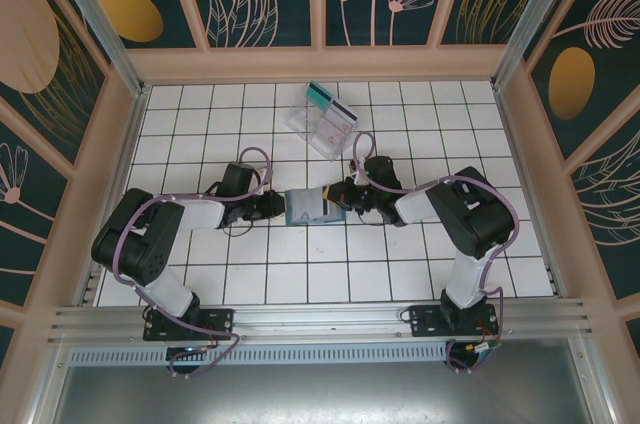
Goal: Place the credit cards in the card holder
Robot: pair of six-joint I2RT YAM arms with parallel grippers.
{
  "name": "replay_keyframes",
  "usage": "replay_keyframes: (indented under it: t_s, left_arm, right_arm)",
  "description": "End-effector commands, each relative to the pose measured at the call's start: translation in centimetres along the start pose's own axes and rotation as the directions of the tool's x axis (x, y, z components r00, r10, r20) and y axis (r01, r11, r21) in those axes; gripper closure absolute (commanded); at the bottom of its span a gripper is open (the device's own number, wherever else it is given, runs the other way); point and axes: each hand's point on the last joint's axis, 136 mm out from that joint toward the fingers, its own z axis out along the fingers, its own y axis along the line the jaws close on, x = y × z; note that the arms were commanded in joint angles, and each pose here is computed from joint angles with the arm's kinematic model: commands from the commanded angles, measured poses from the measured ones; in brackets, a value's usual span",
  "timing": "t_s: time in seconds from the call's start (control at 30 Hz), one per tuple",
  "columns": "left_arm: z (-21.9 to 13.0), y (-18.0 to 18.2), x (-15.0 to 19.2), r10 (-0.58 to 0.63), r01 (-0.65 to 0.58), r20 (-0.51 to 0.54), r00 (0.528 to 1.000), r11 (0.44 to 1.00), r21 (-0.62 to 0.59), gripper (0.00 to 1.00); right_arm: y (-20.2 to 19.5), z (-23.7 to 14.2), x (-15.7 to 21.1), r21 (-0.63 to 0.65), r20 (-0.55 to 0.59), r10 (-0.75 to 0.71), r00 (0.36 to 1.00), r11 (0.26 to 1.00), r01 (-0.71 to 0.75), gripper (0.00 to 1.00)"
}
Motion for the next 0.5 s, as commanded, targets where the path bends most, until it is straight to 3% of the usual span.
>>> replay_keyframes:
  t_s: [0.0,0.47]
  left_arm:
    - [0.5,0.8,2.2,-0.036,0.034,-0.068,0.997,0.999,-0.027,0.85]
    - [1.2,0.5,2.4,-0.036,0.036,-0.080,0.996,0.999,-0.011,0.85]
  right_arm:
    - [-0.1,0.2,-0.3,-0.002,0.002,-0.020,1.000,1.000,0.020,1.00]
    - [-1.7,1.6,-0.2,0.050,-0.042,-0.040,0.998,0.998,0.042,1.00]
